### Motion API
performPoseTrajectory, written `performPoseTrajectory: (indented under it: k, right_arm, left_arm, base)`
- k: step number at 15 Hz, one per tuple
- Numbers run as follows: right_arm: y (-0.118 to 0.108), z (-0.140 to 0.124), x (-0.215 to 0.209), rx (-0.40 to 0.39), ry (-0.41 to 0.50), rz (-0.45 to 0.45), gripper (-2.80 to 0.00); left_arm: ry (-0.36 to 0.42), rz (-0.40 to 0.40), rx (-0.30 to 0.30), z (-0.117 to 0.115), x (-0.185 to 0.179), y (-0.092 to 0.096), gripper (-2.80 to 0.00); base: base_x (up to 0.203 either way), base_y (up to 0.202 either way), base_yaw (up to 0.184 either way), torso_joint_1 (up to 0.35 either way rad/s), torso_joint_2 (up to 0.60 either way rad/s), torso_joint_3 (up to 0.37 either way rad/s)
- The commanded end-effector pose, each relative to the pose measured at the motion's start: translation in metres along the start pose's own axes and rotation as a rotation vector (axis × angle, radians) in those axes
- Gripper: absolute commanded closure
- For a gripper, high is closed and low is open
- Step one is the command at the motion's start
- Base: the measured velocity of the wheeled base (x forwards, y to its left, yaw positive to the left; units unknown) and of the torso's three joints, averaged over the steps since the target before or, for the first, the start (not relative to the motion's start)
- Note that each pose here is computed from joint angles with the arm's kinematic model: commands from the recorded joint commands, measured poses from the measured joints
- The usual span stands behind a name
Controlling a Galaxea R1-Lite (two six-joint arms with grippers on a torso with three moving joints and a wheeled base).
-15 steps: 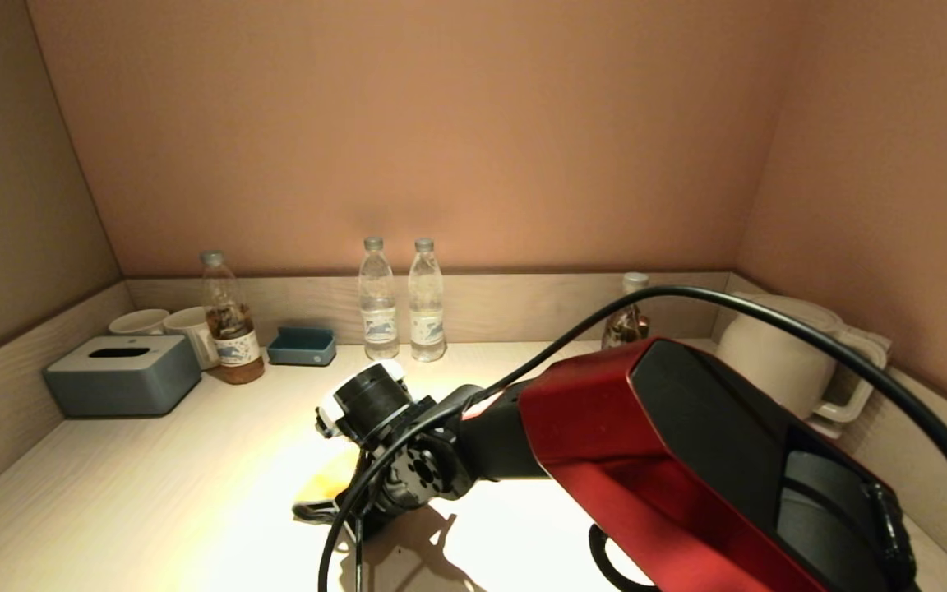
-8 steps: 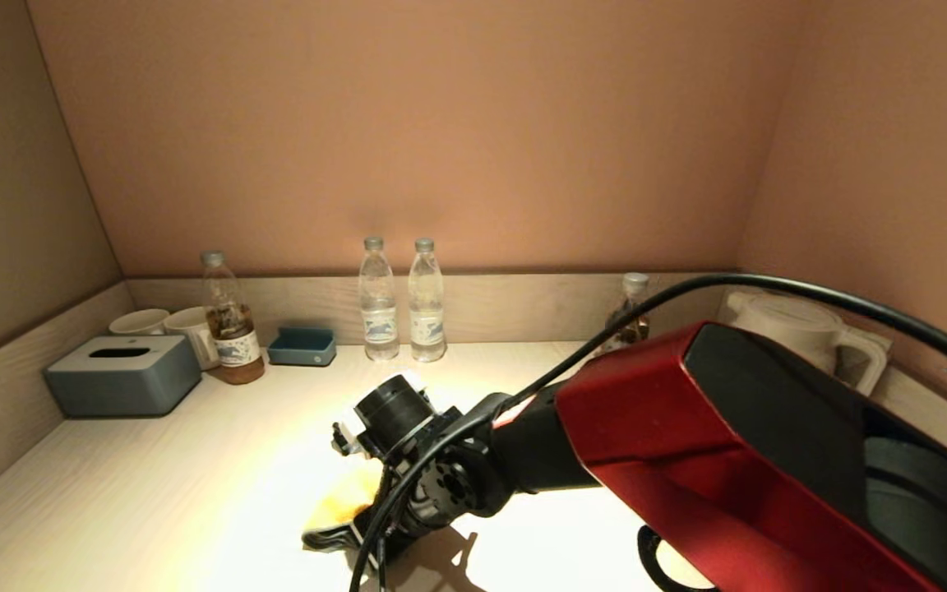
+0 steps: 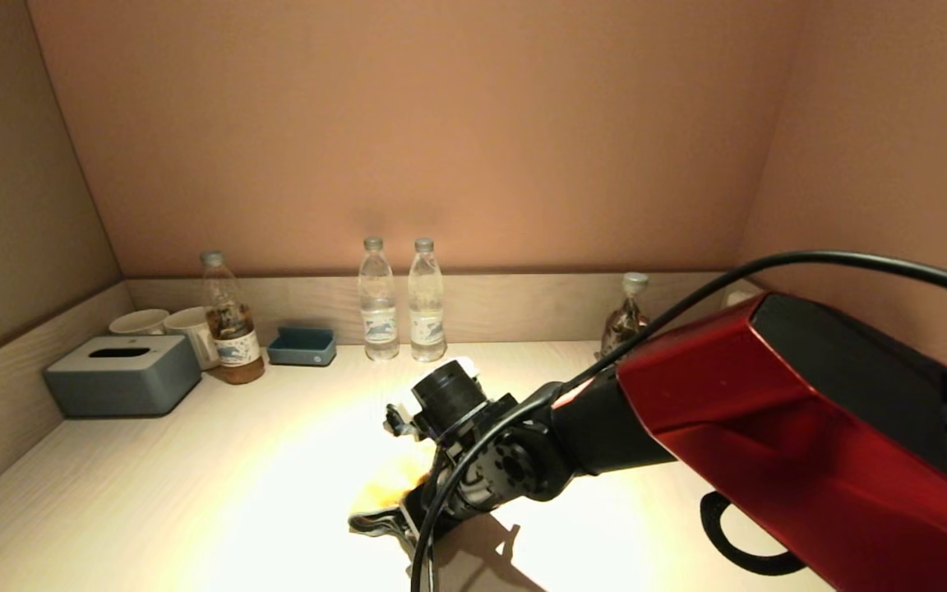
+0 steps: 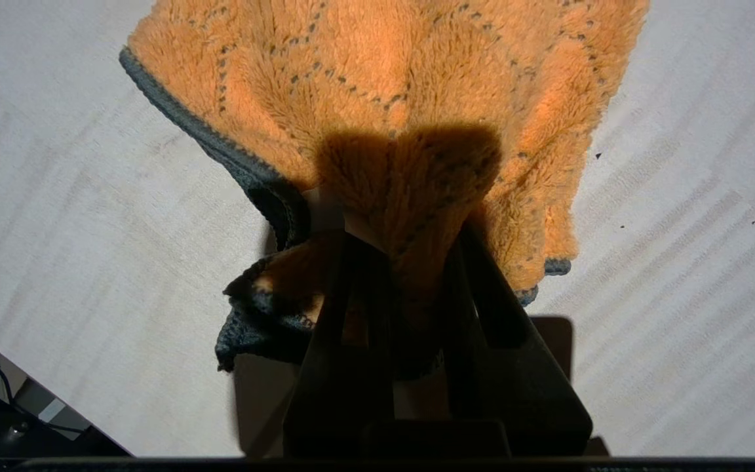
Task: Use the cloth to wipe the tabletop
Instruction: Sweep the stains on the table
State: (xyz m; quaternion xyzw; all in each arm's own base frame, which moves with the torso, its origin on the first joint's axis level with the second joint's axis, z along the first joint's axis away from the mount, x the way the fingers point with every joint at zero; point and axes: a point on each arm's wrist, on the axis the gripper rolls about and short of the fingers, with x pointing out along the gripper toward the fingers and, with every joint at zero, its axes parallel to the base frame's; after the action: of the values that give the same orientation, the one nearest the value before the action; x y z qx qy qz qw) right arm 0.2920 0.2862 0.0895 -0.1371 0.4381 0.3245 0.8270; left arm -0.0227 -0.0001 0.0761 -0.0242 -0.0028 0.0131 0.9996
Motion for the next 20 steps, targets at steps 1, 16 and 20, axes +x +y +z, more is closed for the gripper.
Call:
performPoseTrajectory:
  k: [1, 16, 20]
  right_arm:
    - [-0.004, 0.002, -0.003, 0.008, -0.012, -0.003, 0.00]
    - [-0.042, 0.027, -0.072, 0.087, -0.194, -0.044, 0.00]
    - [-0.072, 0.021, -0.068, 0.143, -0.173, -0.093, 0.00]
  left_arm:
    - [0.000, 0.001, -0.001, 0.000, 0.000, 0.000, 0.00]
    - [0.000, 0.001, -0.001, 0.000, 0.000, 0.000, 0.00]
    - [0.000, 0.001, -0.001, 0.000, 0.000, 0.000, 0.00]
  base:
    - [0.000, 0.000, 0.000, 0.000, 0.00, 0.000]
    - [0.000, 0.000, 0.000, 0.000, 0.00, 0.000]
    - [0.000, 0.000, 0.000, 0.000, 0.00, 0.000]
